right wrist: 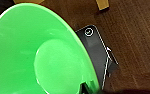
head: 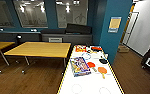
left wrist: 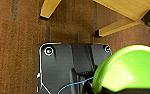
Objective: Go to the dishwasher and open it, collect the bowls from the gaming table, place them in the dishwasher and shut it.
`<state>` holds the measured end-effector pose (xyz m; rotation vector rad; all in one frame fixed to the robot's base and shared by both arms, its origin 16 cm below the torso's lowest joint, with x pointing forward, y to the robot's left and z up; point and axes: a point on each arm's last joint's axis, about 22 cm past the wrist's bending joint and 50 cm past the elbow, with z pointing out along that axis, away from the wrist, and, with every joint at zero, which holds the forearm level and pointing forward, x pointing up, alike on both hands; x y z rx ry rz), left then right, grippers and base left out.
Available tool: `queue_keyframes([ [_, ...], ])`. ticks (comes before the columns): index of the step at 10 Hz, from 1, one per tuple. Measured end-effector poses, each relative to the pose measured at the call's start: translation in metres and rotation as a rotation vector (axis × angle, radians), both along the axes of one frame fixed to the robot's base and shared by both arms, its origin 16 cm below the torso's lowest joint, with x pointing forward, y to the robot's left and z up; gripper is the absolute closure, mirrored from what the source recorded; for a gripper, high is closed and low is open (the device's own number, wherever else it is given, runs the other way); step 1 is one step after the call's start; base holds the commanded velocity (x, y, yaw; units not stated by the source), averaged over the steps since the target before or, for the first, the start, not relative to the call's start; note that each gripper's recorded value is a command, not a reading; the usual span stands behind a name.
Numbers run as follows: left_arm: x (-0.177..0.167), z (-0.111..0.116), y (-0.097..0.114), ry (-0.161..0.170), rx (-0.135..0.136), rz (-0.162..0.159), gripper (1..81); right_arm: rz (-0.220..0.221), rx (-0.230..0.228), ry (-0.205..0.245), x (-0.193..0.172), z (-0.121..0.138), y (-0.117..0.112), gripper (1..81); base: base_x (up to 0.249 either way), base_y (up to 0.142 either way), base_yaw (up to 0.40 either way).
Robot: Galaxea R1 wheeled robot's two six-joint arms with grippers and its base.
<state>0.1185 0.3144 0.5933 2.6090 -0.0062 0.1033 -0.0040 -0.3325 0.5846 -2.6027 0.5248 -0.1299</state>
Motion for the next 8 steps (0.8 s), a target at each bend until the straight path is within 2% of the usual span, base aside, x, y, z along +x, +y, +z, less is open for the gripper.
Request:
queue_keyframes([
  [1,-0.013,-0.009,-0.006,0.016,-0.001,-0.006,81.1,0.001,0.000,0.000,0.000,-0.004,0.003,81.1,0.000,0.000,0.000],
  [3,-0.031,-0.029,-0.001,0.037,0.028,-0.007,81.1,0.003,0.009,0.004,-0.003,-0.015,0.017,81.1,0.000,0.000,0.000],
  [5,-0.046,-0.050,0.000,0.048,0.050,-0.002,81.1,0.014,0.003,0.022,-0.014,-0.024,0.020,81.1,0.000,0.000,0.000],
  [8,-0.066,-0.065,-0.011,0.054,0.039,0.006,81.1,0.025,-0.008,0.031,-0.022,-0.028,0.015,81.1,-0.024,0.000,0.000],
])
